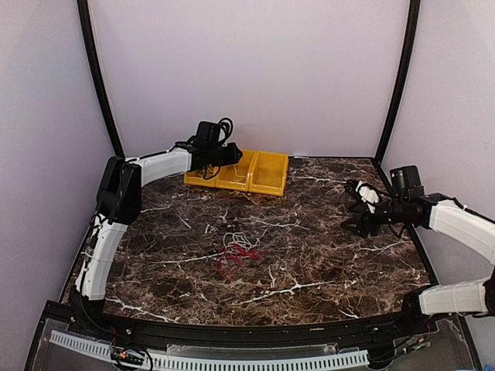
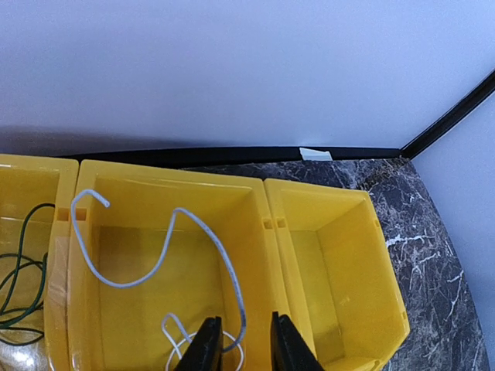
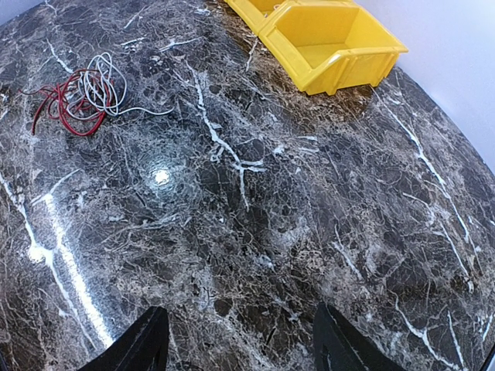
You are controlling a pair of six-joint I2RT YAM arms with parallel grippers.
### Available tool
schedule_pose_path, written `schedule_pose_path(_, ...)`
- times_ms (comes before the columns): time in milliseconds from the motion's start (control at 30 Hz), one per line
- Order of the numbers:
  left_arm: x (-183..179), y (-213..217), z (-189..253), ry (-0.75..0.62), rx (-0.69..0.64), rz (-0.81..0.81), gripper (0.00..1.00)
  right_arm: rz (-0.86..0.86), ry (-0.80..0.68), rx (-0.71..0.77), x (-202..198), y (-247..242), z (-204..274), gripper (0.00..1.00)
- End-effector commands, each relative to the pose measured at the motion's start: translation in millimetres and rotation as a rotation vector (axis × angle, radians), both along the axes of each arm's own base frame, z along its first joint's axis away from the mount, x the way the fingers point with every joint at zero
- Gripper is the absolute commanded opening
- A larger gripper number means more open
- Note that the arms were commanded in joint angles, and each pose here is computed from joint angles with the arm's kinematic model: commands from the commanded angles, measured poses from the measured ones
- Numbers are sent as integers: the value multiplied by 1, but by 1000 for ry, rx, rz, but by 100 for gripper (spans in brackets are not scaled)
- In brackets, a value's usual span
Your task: Untangle the cables
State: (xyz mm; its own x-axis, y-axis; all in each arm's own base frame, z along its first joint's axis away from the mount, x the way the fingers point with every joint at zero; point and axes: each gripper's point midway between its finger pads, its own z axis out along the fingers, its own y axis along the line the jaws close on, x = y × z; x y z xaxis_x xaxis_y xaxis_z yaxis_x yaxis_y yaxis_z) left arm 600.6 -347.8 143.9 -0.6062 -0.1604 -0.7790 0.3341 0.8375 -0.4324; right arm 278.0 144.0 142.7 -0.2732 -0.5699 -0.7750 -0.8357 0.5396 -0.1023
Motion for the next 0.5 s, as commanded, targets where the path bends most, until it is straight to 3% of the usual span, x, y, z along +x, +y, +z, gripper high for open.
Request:
schedule_pose_path(0,-3,5,1,34,4,5,24,7,-16,5,1,1,1,66)
schedule_pose_path(467,-25,31,41,82,89,59,37,9,-19,5,1,1,1,66)
